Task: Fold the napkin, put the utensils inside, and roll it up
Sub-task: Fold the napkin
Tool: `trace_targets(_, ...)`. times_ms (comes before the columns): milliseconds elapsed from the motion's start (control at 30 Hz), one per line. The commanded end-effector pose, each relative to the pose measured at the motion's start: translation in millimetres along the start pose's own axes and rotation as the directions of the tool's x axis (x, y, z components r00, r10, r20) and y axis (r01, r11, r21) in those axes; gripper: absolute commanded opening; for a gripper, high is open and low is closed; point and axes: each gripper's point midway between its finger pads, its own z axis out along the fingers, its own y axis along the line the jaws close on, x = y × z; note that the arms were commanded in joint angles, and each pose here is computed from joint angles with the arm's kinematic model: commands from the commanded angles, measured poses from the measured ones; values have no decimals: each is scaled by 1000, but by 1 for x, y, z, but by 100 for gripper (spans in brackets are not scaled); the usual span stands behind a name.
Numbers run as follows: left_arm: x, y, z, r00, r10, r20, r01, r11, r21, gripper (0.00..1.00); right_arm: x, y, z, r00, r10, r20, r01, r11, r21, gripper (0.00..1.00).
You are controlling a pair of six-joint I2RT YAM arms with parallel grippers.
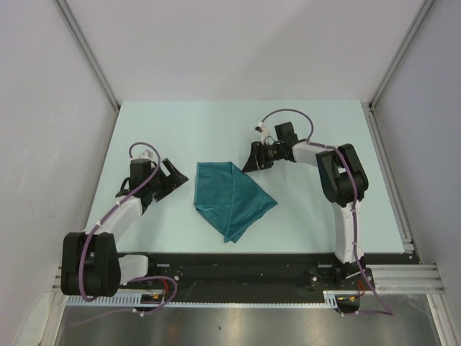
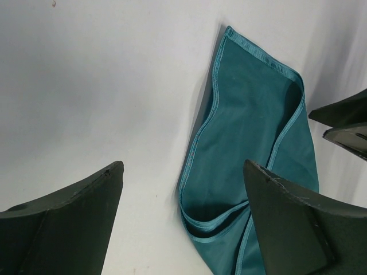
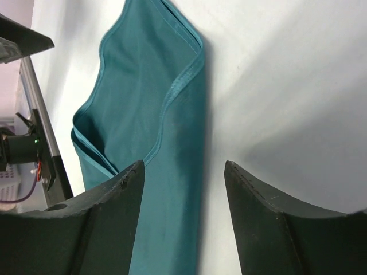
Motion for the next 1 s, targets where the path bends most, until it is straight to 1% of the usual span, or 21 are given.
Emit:
trace_targets(0, -7, -9, -6, 1000, -8, 24, 7, 1000, 30, 89, -3, 8, 9, 1000, -19, -23, 17, 996, -93, 61)
trace_targets(133, -7, -9, -5, 1000, -6, 22, 6, 1000, 30, 90, 5, 11, 22, 998, -11, -63, 4, 994, -110, 59)
trace_targets(267, -6, -9, -4, 1000, -1, 15, 1, 1000, 31, 90, 16, 13, 37, 995, -16, -103, 8, 996, -87, 56)
trace_targets(367, -6, -9, -3, 1000, 0, 10, 0, 999, 33, 89, 24, 7, 48, 993, -12, -117, 10, 1000, -21, 49)
trace_targets(433, -6, -10, -3, 1000, 2, 9, -2, 999, 37, 89, 25, -3, 52, 994, 20, -108, -17, 999, 35, 43)
trace_targets(467, -6, -11, -3, 1000, 2, 7, -2, 999, 40, 89, 21, -5, 52, 995, 24, -95, -19, 999, 46, 38)
trace_targets(500, -7, -11, -3, 1000, 4, 7, -4, 999, 40, 89, 22, -9, 53, 995, 53, -88, -47, 997, 62, 36)
trace_targets(533, -6, -11, -3, 1000, 4, 5, -5, 999, 38, 89, 20, -15, 51, 995, 68, -73, -63, 995, 73, 33)
trace_targets(567, -6, -11, -3, 1000, 4, 5, -5, 999, 38, 89, 16, -17, 51, 995, 77, -58, -73, 994, 78, 24)
trace_targets(633, -7, -11, -3, 1000, 4, 3, -4, 999, 37, 89, 14, -28, 46, 990, 136, -28, -132, 986, 105, 12)
trace_targets(667, -8, -11, -2, 1000, 4, 4, -4, 999, 36, 89, 9, -31, 43, 990, 143, -3, -142, 983, 113, 0)
trace_targets(700, -8, -12, -2, 1000, 5, 8, -5, 999, 36, 89, 14, -42, 40, 985, 169, 15, -170, 974, 151, 0)
trace_targets(733, -8, -11, -1, 1000, 3, 4, -3, 999, 32, 89, 9, -43, 34, 979, 198, 48, -203, 965, 167, 0)
trace_targets(800, -8, -11, 1, 1000, 2, 2, -2, 1000, 31, 89, -4, -61, 20, 969, 206, 135, -231, 951, 207, 0)
trace_targets(833, -8, -10, 2, 1000, 0, 0, 0, 1000, 27, 89, 1, -65, 12, 957, 244, 158, -275, 935, 223, 0)
trace_targets(867, -10, -11, 4, 1000, 1, 1, -1, 1000, 28, 89, -8, -78, 0, 946, 245, 214, -295, 923, 248, 0)
trace_targets(933, -9, -12, 6, 1000, 0, -8, 0, 999, 32, 89, -2, -91, -13, 924, 281, 260, -351, 893, 281, 0)
trace_targets(967, -10, -11, 8, 1000, -1, -10, 1, 1000, 30, 89, -8, -101, -27, 910, 281, 305, -374, 873, 314, 0)
